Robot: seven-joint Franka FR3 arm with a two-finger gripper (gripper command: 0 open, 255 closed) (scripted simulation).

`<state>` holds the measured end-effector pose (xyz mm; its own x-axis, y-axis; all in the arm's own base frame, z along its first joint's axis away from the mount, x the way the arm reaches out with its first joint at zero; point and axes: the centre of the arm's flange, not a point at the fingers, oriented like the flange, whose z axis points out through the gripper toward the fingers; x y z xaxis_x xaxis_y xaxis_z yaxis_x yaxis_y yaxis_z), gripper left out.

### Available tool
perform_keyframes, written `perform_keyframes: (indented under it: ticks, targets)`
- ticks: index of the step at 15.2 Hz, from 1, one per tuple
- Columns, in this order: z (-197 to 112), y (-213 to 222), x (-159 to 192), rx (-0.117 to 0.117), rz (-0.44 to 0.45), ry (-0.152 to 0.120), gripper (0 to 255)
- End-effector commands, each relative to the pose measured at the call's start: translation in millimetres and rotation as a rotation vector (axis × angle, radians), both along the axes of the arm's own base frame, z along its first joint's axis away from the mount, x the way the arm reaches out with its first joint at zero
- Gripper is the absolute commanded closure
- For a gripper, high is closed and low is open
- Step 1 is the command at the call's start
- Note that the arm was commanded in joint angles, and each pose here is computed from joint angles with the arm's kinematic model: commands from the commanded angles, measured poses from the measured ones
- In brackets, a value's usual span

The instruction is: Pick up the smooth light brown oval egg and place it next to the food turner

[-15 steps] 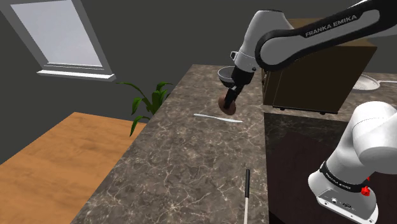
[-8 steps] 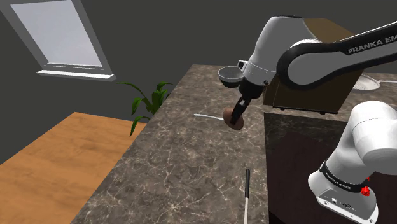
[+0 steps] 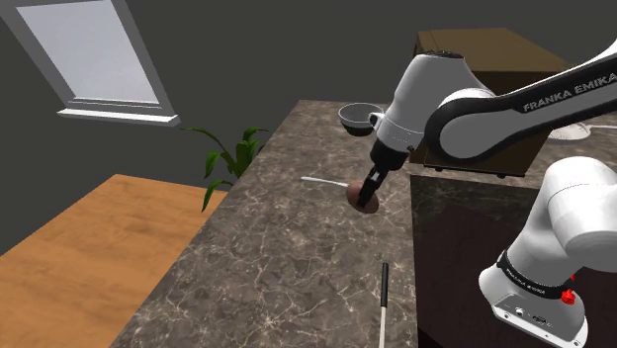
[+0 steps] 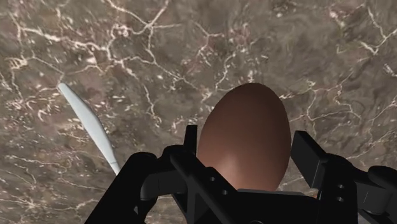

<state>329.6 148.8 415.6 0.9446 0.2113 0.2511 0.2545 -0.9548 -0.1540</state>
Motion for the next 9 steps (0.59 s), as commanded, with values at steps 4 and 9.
perform_keyframes:
  ticks: [4, 9]
  targets:
    - [-25.8, 1.4, -0.8, 0.000, 0.000, -0.001, 255]
    - [-52.2, 1.4, -0.8, 0.000, 0.000, -0.001, 255]
